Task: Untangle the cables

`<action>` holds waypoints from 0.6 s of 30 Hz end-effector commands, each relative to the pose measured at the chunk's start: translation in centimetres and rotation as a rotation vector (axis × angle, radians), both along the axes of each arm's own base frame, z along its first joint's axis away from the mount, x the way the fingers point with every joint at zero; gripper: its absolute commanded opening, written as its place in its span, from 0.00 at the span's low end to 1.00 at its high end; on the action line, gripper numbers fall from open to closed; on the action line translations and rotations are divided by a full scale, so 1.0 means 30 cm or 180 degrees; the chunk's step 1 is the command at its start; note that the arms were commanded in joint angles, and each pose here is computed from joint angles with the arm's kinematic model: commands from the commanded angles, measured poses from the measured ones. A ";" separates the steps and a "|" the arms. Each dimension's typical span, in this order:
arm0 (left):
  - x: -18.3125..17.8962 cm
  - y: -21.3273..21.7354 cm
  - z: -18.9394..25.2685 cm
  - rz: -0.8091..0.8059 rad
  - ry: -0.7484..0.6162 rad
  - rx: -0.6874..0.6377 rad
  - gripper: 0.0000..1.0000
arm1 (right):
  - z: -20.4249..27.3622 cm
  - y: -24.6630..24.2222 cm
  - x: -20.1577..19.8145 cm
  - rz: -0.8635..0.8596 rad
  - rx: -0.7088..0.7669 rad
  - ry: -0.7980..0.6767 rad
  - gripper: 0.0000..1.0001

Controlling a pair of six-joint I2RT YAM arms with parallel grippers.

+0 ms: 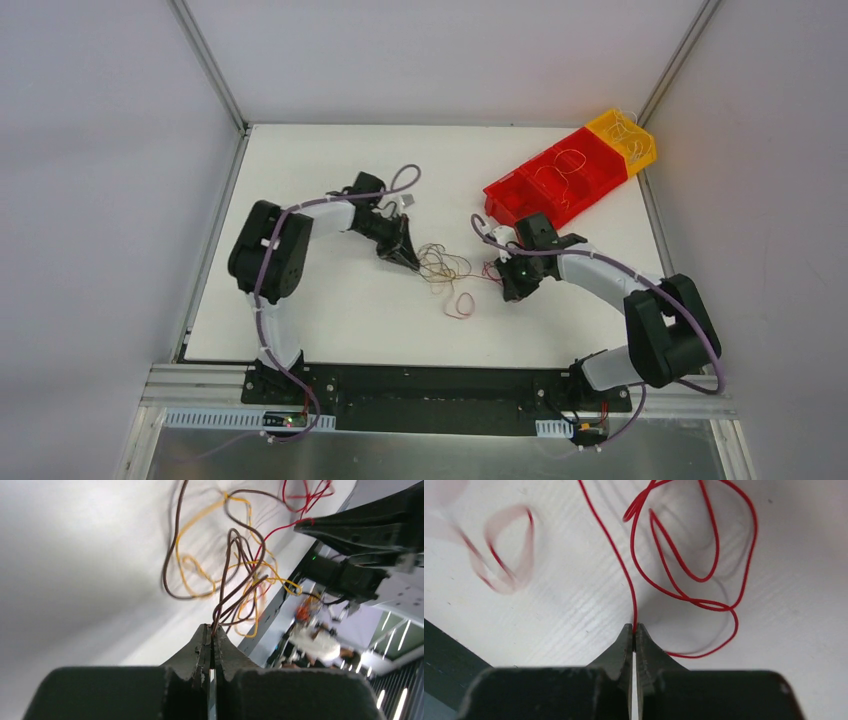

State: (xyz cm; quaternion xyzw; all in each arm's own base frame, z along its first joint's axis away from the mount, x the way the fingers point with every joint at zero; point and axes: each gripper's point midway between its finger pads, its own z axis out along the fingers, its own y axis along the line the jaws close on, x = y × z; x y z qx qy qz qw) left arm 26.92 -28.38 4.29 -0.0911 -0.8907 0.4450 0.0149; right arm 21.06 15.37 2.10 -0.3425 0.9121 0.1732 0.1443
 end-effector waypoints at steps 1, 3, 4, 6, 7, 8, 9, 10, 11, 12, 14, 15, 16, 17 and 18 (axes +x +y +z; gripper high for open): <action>0.109 0.190 0.123 0.0501 -0.0302 0.0008 0.00 | 0.050 -0.104 -0.017 0.0003 -0.0207 -0.0123 0.00; 0.130 0.283 0.124 0.0671 -0.0301 0.0107 0.00 | 0.070 -0.142 -0.030 -0.0015 -0.0256 -0.0134 0.00; 0.136 0.323 0.123 0.0748 -0.0288 0.0139 0.00 | 0.081 -0.162 -0.034 -0.0044 -0.0281 -0.0148 0.00; 0.144 0.403 0.118 0.0913 -0.0247 0.0206 0.00 | 0.101 -0.203 -0.047 -0.0082 -0.0343 -0.0154 0.00; 0.150 0.439 0.117 0.0973 -0.0264 0.0239 0.00 | 0.113 -0.227 -0.052 -0.0109 -0.0383 -0.0162 0.00; 0.151 0.475 0.111 0.1032 -0.0261 0.0292 0.00 | 0.129 -0.254 -0.051 -0.0153 -0.0415 -0.0183 0.00; 0.149 0.504 0.102 0.1055 -0.0279 0.0351 0.00 | 0.149 -0.279 -0.051 -0.0206 -0.0439 -0.0205 0.00; 0.152 0.545 0.092 0.1125 -0.0284 0.0411 0.00 | 0.172 -0.306 -0.051 -0.0255 -0.0463 -0.0226 0.00; 0.151 0.576 0.083 0.1171 -0.0280 0.0458 0.00 | 0.201 -0.331 -0.045 -0.0313 -0.0469 -0.0278 0.00; 0.153 0.607 0.073 0.1227 -0.0266 0.0496 0.00 | 0.238 -0.349 -0.041 -0.0360 -0.0452 -0.0355 0.00; 0.154 0.661 0.053 0.1330 -0.0203 0.0568 0.00 | 0.314 -0.371 -0.027 -0.0461 -0.0371 -0.0486 0.00; 0.157 0.692 0.043 0.1402 -0.0168 0.0592 0.00 | 0.356 -0.375 -0.018 -0.0509 -0.0305 -0.0564 0.00; 0.156 0.708 0.037 0.1430 -0.0142 0.0591 0.00 | 0.401 -0.372 -0.012 -0.0549 -0.0217 -0.0633 0.00; 0.154 0.719 0.028 0.1427 -0.0130 0.0597 0.00 | 0.443 -0.365 -0.008 -0.0589 -0.0119 -0.0693 0.00; 0.152 0.727 0.024 0.1420 -0.0126 0.0611 0.00 | 0.487 -0.358 0.001 -0.0643 -0.0027 -0.0768 0.00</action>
